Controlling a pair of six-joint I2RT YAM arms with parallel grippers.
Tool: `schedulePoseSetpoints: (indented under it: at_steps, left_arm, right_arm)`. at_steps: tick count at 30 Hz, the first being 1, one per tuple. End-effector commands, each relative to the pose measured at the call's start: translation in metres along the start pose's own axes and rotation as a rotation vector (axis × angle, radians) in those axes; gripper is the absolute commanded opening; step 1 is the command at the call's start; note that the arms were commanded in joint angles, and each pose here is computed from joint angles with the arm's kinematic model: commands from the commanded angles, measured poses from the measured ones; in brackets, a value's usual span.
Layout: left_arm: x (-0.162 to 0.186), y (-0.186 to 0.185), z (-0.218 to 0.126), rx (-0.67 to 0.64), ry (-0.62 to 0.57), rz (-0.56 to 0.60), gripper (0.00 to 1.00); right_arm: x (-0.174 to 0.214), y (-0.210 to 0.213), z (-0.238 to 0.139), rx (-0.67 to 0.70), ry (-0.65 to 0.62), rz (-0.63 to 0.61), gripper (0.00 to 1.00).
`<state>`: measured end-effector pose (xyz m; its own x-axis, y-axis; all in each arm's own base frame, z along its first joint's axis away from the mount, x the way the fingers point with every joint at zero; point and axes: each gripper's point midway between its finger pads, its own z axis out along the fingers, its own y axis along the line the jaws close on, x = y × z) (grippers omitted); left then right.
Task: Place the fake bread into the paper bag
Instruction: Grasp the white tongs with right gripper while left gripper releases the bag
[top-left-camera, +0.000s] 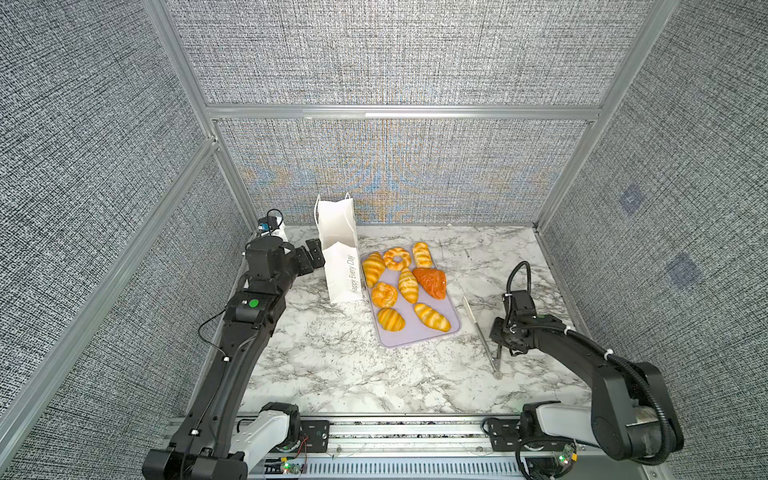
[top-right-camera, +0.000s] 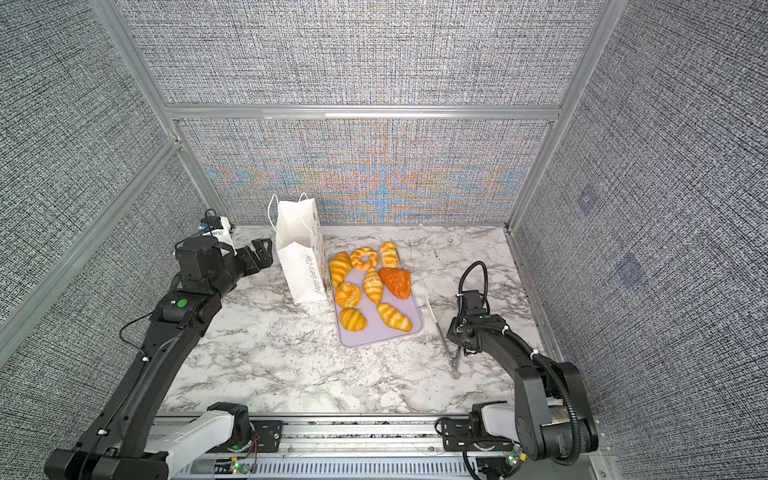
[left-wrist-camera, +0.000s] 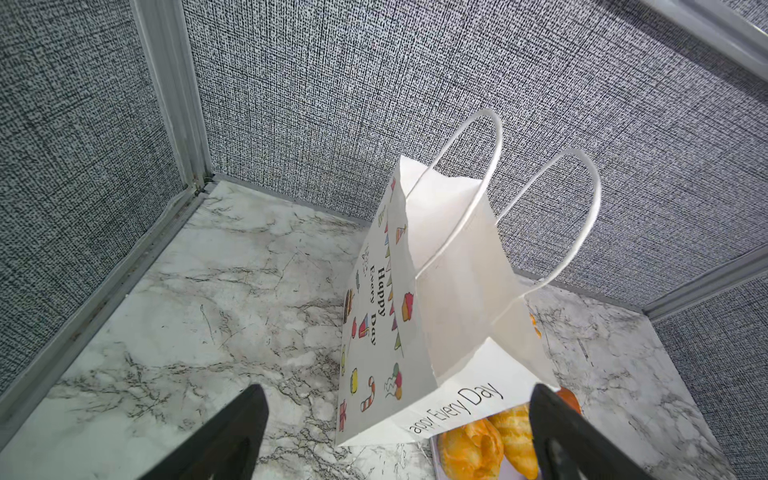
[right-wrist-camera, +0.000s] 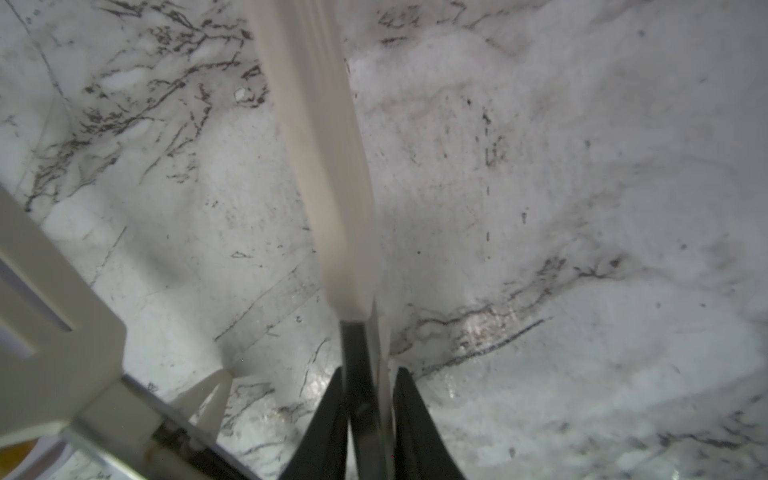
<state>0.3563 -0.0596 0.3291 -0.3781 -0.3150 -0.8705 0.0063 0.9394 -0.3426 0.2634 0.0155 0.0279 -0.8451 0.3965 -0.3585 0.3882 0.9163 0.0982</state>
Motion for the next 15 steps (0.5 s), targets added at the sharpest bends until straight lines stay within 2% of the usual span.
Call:
schedulePoseSetpoints:
  at_steps: [1, 7, 15]
  left_arm:
    - [-0.012, -0.005, -0.004, 0.002, -0.060, 0.027, 0.99]
    - [-0.013, -0.024, -0.008, 0.049, -0.076, 0.084, 0.99]
    - [-0.020, -0.066, -0.010, 0.134, -0.103, 0.212, 0.99]
  right_arm:
    - [-0.009, 0.005, -0.005, -0.019, -0.028, -0.001, 0.12]
    - [-0.031, 0.009, -0.027, -0.033, -0.110, -0.010, 0.01]
    - [-0.066, 0.032, -0.066, -0.145, -0.188, -0.018, 0.00]
